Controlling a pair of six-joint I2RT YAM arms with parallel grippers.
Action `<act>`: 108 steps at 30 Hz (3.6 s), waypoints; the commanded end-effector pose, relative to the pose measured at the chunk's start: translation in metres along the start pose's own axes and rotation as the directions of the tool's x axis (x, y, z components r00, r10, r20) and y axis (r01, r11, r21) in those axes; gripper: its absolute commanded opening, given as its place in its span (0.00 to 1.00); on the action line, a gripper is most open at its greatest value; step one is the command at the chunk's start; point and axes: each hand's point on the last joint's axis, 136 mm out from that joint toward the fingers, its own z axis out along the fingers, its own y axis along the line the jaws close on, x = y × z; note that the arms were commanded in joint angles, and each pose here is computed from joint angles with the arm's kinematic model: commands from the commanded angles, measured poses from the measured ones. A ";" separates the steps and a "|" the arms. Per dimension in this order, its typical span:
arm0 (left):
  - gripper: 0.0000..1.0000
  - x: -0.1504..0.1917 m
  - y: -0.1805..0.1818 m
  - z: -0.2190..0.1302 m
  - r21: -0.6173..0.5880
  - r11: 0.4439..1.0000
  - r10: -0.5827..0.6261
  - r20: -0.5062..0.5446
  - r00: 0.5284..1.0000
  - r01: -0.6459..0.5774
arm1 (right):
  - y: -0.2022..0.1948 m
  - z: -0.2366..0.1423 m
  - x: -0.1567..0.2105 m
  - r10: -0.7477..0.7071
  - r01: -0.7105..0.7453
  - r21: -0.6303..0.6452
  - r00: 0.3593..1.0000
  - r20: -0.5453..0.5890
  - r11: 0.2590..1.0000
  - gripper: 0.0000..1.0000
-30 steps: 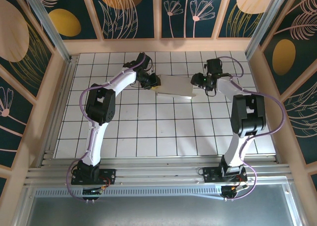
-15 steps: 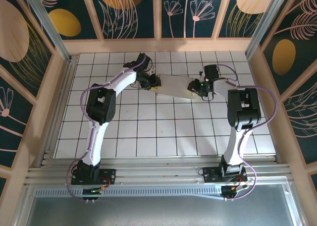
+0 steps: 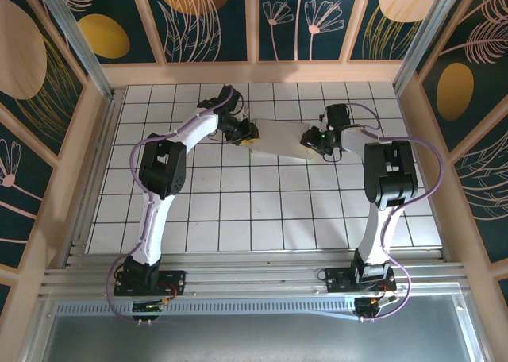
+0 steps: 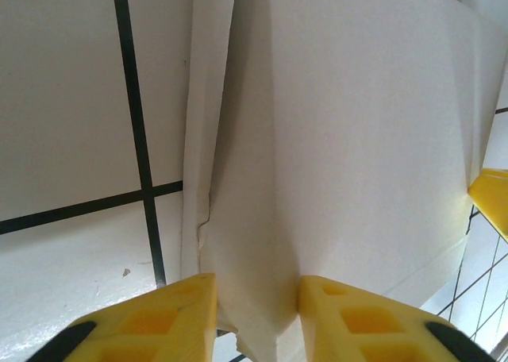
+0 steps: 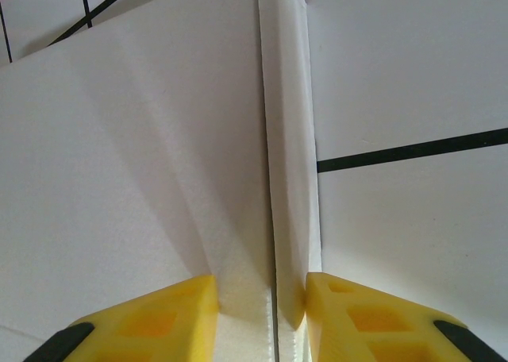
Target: Fold the paper box
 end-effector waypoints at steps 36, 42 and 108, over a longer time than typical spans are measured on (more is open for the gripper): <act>0.22 0.047 -0.048 0.044 0.170 0.984 0.090 -0.177 0.980 -0.059 | 0.007 0.023 0.021 -0.026 0.026 0.001 0.998 -0.057 1.000 0.29; 0.21 0.052 -0.068 0.041 0.233 0.968 0.134 -0.180 0.974 -0.090 | 0.008 0.024 0.022 -0.031 0.031 0.001 0.998 -0.061 1.000 0.29; 0.46 -0.035 -0.023 -0.014 -0.188 0.954 0.270 0.202 0.941 -0.234 | 0.030 -0.020 -0.018 -0.194 0.183 0.124 0.978 0.081 0.975 0.44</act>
